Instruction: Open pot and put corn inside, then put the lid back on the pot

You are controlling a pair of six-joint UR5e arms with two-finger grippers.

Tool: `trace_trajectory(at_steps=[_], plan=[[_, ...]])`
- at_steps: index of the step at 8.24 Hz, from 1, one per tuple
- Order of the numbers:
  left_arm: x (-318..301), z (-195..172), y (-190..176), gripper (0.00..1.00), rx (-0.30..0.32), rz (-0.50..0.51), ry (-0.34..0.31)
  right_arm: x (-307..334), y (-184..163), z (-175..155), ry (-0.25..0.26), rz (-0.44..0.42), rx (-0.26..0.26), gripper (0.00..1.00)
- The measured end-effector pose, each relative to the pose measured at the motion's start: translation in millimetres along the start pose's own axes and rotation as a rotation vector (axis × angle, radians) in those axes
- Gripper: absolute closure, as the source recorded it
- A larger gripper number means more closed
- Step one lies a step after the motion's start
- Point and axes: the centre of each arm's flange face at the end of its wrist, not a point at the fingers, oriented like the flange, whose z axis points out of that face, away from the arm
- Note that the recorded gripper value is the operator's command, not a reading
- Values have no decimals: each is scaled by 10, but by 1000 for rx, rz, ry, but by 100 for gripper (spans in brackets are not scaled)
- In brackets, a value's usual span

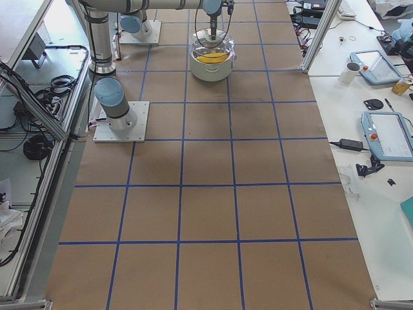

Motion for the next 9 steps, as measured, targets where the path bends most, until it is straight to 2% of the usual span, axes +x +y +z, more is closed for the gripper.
trace_trajectory(at_steps=[2, 5, 9], plan=[[-37, 30, 80, 0, -7, -3, 1, -16, -5, 81, -1, -10, 12, 96], [-10, 142, 264, 0, -31, -10, 7, -9, -43, 199, 24, -20, 19, 97], [0, 199, 284, 0, -39, -4, 10, 3, -41, 269, 37, -21, 12, 96]])
